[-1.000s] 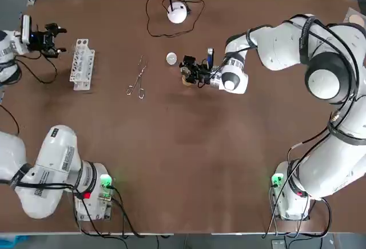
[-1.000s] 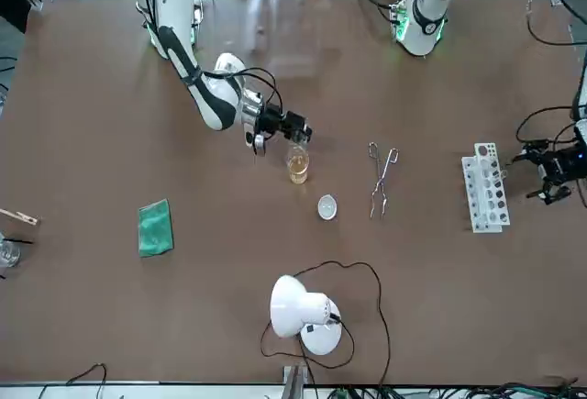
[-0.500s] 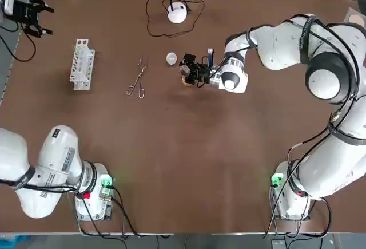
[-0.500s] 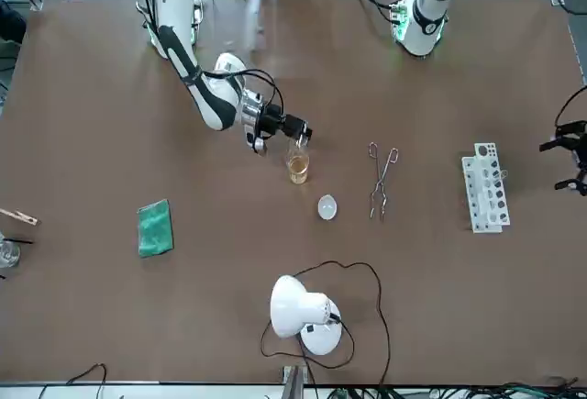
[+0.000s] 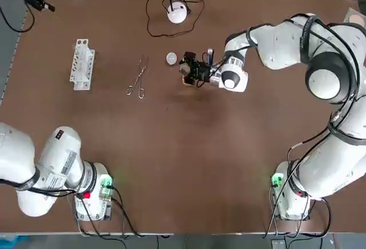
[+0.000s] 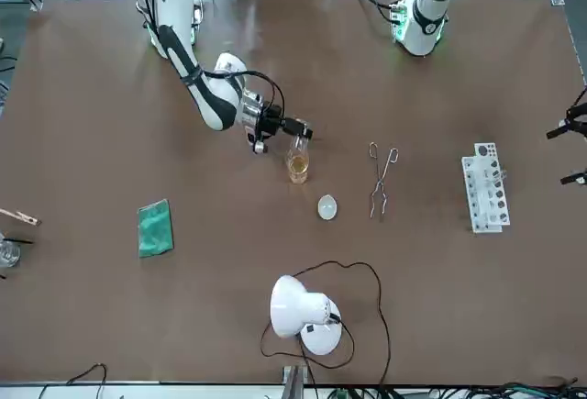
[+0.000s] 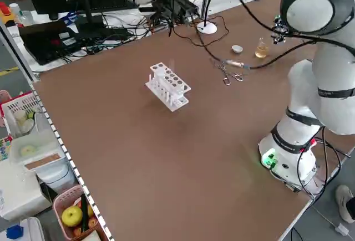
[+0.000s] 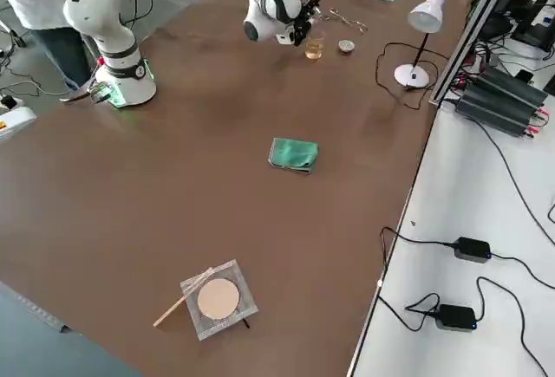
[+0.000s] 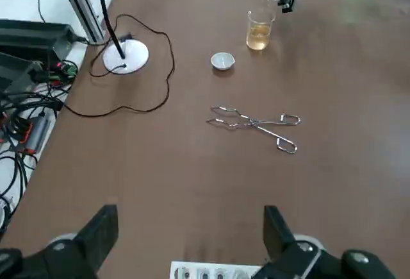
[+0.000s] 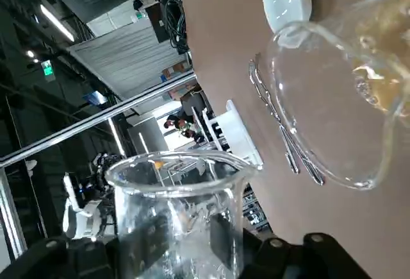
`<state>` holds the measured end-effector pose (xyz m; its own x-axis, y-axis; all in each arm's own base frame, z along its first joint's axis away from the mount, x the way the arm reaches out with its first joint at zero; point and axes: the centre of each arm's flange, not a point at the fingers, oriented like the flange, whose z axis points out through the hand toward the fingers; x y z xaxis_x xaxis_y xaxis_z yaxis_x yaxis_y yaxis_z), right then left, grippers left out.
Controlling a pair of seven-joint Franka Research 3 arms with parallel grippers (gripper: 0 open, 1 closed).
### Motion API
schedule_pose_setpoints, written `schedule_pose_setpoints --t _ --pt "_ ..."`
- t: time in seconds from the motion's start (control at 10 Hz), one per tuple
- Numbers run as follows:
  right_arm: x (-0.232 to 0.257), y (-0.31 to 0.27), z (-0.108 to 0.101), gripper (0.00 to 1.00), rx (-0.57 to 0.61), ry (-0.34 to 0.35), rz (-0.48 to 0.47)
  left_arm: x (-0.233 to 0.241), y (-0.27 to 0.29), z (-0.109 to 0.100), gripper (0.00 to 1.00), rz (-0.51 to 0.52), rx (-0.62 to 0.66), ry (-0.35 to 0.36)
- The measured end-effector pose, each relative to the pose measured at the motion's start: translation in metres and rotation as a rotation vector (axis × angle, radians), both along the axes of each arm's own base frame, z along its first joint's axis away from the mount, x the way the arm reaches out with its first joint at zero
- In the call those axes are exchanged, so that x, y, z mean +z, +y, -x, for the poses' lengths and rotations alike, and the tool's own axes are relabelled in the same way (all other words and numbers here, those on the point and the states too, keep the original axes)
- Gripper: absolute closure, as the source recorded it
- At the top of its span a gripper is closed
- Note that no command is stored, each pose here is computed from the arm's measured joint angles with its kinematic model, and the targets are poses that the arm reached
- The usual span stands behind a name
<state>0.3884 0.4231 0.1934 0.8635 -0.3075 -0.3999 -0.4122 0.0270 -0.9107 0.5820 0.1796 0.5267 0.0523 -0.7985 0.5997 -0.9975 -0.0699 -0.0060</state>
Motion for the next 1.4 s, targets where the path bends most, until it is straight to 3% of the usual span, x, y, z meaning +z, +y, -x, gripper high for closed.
schedule_pose_setpoints --t 0.2,0.5,0.7,0.9,1.1,1.4 --pt "0.0 -0.002 -0.002 0.62 -0.002 0.038 -0.011 0.039 -0.039 -0.01 0.0 -0.116 0.11 0.067" --pt "0.001 -0.001 -0.003 0.62 0.007 0.041 -0.012 0.055 -0.107 -0.019 0.0 -0.253 0.242 0.176" --pt "0.002 -0.001 -0.003 0.62 0.018 0.034 -0.009 0.073 -0.162 -0.016 0.0 -0.334 0.325 0.204" --pt "0.006 -0.001 -0.005 0.62 0.052 0.003 0.0 0.091 -0.199 -0.001 0.0 -0.387 0.504 0.256" --pt "0.018 -0.007 -0.015 0.62 0.089 -0.092 0.028 0.094 -0.222 0.013 0.0 -0.436 0.695 0.319" --pt "0.025 -0.021 -0.031 0.62 0.08 -0.302 0.086 0.09 -0.227 0.019 0.0 -0.422 1.074 0.457"
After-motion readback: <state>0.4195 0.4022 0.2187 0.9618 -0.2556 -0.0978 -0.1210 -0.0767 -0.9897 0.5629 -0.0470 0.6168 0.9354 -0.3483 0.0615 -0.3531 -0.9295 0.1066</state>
